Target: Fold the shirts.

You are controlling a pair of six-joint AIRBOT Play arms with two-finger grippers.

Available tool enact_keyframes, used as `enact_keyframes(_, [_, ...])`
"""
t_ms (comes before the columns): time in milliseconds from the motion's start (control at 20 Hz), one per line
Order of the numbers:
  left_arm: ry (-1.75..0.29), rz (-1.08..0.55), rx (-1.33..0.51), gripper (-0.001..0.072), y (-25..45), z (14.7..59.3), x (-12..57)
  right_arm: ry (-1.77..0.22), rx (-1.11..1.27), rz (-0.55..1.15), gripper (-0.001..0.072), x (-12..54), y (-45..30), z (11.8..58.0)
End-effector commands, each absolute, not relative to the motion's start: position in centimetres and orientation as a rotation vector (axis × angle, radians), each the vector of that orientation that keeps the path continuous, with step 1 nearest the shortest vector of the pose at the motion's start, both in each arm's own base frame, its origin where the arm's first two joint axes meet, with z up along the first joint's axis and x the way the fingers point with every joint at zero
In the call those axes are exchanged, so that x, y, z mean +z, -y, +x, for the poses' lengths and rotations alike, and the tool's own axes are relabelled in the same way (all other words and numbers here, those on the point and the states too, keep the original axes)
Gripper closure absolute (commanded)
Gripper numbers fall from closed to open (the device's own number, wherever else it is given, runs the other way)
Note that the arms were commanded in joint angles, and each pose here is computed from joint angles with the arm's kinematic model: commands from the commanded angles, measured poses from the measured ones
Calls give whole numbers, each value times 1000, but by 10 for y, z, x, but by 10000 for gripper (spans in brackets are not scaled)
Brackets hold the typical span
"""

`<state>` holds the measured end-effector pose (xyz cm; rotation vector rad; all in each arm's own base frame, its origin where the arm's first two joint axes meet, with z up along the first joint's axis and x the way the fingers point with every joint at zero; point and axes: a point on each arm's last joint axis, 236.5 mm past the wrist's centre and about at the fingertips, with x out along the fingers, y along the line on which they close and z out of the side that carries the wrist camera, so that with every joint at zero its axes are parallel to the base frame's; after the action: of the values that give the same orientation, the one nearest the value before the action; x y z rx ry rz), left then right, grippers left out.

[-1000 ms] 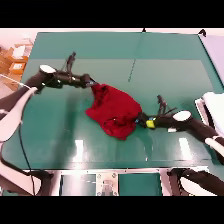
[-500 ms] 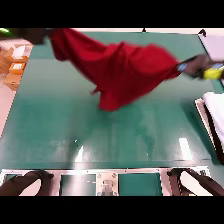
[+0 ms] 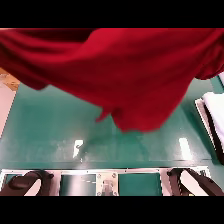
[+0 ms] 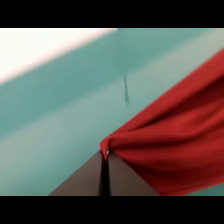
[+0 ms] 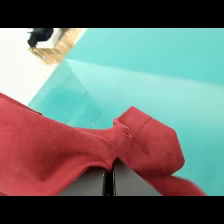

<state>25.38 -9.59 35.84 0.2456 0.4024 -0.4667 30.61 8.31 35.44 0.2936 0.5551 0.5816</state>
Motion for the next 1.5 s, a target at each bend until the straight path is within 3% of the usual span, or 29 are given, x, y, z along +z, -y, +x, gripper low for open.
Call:
enact_keyframes(0, [-671, 204, -469, 686, 91, 265, 258, -687, 567, 379, 696, 294, -77, 320])
enact_keyframes(250, [-864, 50, -521, 686, 111, 285, 79, -958, 466, 621, 695, 78, -99, 352])
enact_keyframes(450, [-889, -37, -433, 686, 102, 282, -4, -1138, 317, 699, 695, -51, -116, 355])
enact_keyframes(550, [-901, -40, -422, 686, 100, 279, -15, -1155, 304, 711, 655, -57, -109, 366])
enact_keyframes(600, [-896, -40, -420, 686, 99, 280, -14, -1142, 308, 715, 526, -46, -100, 373])
enact_keyframes(650, [-887, -40, -414, 686, 98, 282, -13, -1135, 332, 732, 473, -26, -89, 377])
enact_keyframes(750, [-878, -37, -409, 686, 98, 284, -12, -1144, 347, 749, 448, 11, -58, 368])
enact_keyframes(900, [-876, -31, -412, 686, 97, 284, -12, -1219, 168, 744, 439, 13, -7, 319])
enact_keyframes(950, [-877, -31, -412, 686, 98, 284, -12, -1246, 105, 763, 395, 3, -2, 299])
enact_keyframes(1000, [-877, -31, -412, 686, 98, 284, -12, -1276, 66, 802, 301, -12, -8, 279])
enact_keyframes(1050, [-876, -31, -412, 686, 97, 284, -12, -1302, 59, 845, 281, -29, -20, 262])
enact_keyframes(1250, [-871, -33, -409, 686, 97, 286, -11, -1376, 90, 985, 281, -98, -82, 218])
enact_keyframes(1450, [-870, -33, -408, 686, 97, 286, -11, -1362, 150, 995, 283, -113, -120, 224])
